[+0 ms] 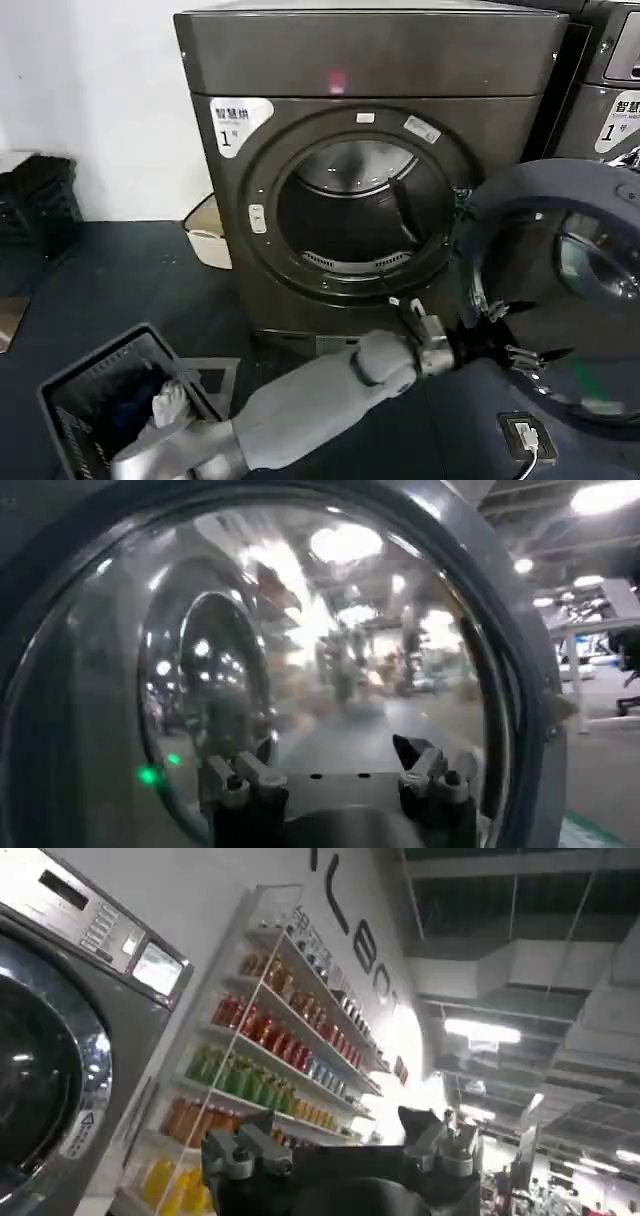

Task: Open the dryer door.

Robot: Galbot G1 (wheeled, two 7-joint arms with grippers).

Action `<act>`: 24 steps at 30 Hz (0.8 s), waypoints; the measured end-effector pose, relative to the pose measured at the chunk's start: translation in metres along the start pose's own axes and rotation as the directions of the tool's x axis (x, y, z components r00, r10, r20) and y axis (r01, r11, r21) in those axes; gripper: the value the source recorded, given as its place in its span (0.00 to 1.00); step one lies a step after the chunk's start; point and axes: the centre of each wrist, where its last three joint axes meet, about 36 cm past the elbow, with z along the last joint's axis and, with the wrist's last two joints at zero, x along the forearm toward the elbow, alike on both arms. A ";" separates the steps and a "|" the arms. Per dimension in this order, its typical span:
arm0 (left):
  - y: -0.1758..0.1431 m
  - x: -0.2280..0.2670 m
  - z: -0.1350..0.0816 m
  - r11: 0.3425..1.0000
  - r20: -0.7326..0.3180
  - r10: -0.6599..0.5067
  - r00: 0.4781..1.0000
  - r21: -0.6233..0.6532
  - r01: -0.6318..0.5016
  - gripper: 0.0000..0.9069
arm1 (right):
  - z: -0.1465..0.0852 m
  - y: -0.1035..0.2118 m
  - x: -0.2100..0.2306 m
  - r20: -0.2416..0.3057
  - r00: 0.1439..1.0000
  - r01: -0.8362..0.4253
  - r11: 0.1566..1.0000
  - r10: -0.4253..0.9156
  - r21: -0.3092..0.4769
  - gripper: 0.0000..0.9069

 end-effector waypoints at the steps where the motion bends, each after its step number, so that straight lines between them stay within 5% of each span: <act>1: 0.001 -0.003 0.000 1.000 0.001 -0.005 1.000 0.000 0.005 1.00 | 0.000 0.000 0.000 0.001 1.000 0.003 1.000 -0.003 0.001 1.00; 24: 0.054 0.009 0.032 0.977 -0.082 -0.195 0.977 -0.104 0.186 1.00 | 0.001 -0.002 -0.003 0.014 1.000 0.011 1.000 -0.011 0.007 1.00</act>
